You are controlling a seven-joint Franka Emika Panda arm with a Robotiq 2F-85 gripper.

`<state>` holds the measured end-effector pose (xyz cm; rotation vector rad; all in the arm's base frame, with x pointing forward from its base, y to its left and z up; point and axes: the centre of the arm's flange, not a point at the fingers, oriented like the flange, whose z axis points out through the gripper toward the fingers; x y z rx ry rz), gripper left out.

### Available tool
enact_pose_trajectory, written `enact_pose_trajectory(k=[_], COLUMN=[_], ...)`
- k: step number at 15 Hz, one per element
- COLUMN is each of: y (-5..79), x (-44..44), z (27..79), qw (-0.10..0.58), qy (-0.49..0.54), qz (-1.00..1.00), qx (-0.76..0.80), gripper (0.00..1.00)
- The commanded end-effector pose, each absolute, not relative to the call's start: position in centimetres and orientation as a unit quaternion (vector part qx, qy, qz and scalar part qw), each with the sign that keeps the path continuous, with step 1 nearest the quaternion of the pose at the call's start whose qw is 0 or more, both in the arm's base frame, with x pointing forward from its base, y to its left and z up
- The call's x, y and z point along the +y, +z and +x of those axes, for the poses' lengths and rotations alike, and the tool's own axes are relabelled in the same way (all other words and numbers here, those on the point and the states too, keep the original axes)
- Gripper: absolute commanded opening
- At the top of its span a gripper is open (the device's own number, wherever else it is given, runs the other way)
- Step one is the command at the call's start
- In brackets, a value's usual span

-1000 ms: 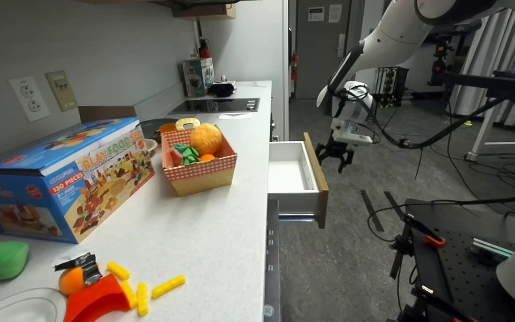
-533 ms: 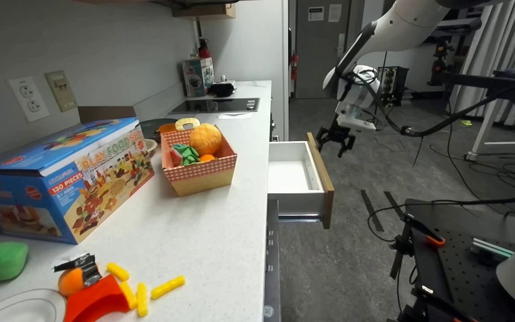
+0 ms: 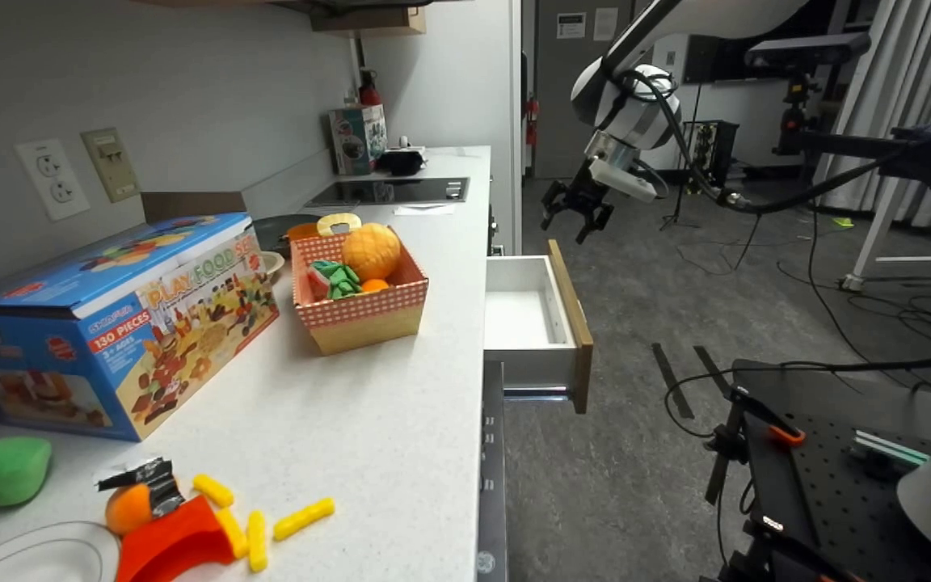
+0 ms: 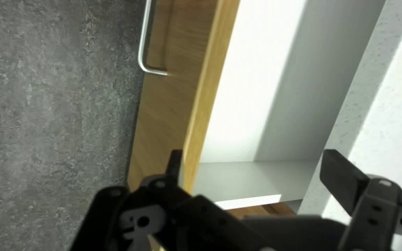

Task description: Pick up some of the fruits plush toy on the basket and put them in the drawer and close the drawer

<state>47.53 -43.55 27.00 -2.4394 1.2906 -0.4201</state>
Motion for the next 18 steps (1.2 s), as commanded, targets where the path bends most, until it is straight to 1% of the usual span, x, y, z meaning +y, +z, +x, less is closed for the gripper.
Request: enact_pose_trajectory(k=[1, 5, 8, 10, 12, 13, 14, 18], y=[25.7, 24.0, 25.4, 25.4, 24.5, 24.3, 24.4, 24.0], x=[-41.4, -39.5, -36.9, -36.0, -35.2, -34.9, -35.4, -35.1], z=[49.7, 51.9, 52.5, 53.1, 53.5, 53.6, 54.0, 53.8], qw=[0.165, 0.147, 0.104, 0.07, 0.053, 0.047, 0.067, 0.059], qy=[-0.133, -0.138, -0.155, -0.15, -0.13, -0.121, -0.127, -0.116], qz=[-0.874, -0.899, -0.928, -0.945, -0.96, -0.963, -0.954, -0.96], qx=[0.436, 0.389, 0.322, 0.281, 0.243, 0.235, 0.263, 0.248], gripper=[1.0, 1.0, 1.0, 1.0, 1.0, 1.0, 1.0, 1.0])
